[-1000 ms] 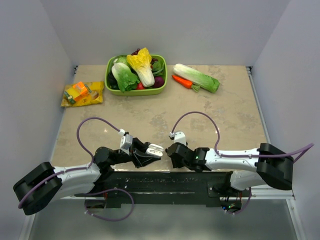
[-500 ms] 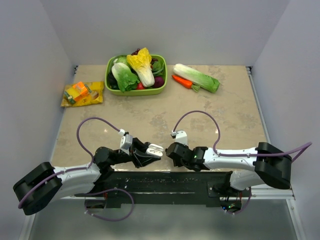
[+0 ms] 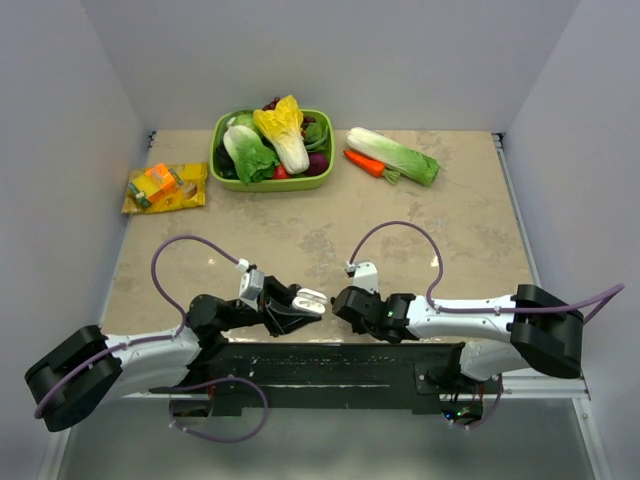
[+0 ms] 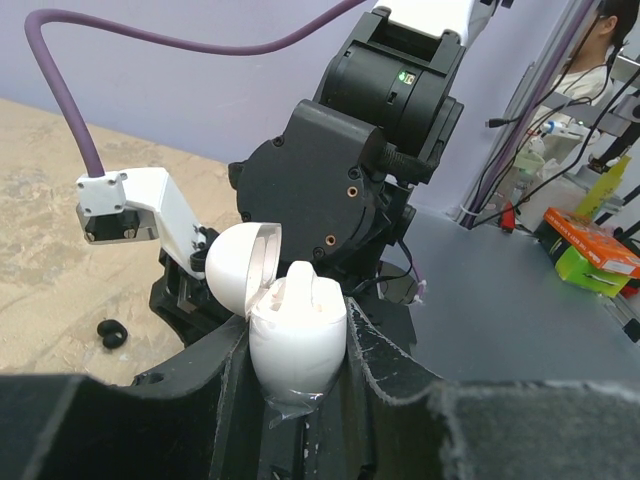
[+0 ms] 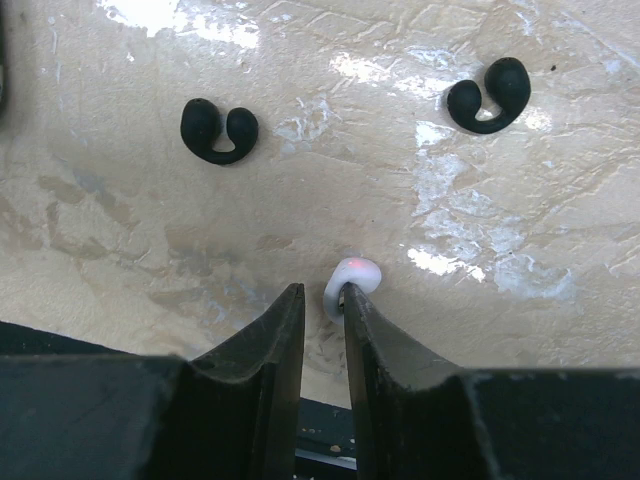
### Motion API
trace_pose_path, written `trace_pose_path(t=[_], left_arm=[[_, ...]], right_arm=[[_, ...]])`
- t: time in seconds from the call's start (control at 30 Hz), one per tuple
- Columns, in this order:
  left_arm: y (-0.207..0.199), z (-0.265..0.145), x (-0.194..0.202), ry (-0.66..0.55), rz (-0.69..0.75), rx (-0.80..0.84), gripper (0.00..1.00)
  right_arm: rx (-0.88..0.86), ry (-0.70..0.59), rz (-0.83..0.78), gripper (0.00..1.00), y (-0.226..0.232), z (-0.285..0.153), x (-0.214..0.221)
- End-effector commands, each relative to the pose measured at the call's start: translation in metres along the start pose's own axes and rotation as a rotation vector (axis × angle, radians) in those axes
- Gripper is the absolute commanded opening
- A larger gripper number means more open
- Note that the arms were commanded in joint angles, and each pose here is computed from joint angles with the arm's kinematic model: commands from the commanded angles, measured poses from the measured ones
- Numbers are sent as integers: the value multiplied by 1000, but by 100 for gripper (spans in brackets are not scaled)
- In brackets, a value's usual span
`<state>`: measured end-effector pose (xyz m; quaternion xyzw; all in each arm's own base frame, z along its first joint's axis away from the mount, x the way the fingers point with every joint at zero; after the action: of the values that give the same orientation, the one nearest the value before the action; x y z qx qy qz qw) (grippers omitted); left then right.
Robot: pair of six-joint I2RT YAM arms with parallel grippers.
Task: Insert the wireless bluetooth earbuds into the charging case
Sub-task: Pick up the earbud from the center of the board.
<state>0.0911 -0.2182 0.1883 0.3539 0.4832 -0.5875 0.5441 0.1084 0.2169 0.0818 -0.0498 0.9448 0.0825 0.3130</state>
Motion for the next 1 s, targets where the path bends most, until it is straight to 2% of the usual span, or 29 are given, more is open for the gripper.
trace_pose_path(t=[0.0, 0.27, 0.5, 0.77, 0.97], left_arm=[[-39, -10, -82, -478, 329, 178, 0], [-40, -10, -81, -477, 326, 178, 0], [-40, -10, -81, -479, 328, 179, 0], [-40, -11, -81, -481, 330, 173, 0], [-39, -11, -81, -485, 332, 161, 0]], right_arm=[[80, -9, 5, 24, -11, -2, 1], [94, -8, 7, 16, -13, -3, 3], [89, -10, 9, 0, -13, -4, 2], [33, -61, 37, 0, -12, -28, -16], [-128, -139, 31, 0, -4, -74, -50]])
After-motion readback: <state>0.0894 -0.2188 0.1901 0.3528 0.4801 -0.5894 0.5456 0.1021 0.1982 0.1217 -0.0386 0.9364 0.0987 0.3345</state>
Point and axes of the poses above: each gripper's point midway between its finger pads, its own z axis out along the fingers, its own y axis along the line the jaws close on, x = y × z, the point moved 7 cm from there along -z, back along the fingers, and after that the axes turned 6 degrees about z, right-handed, at the moved point
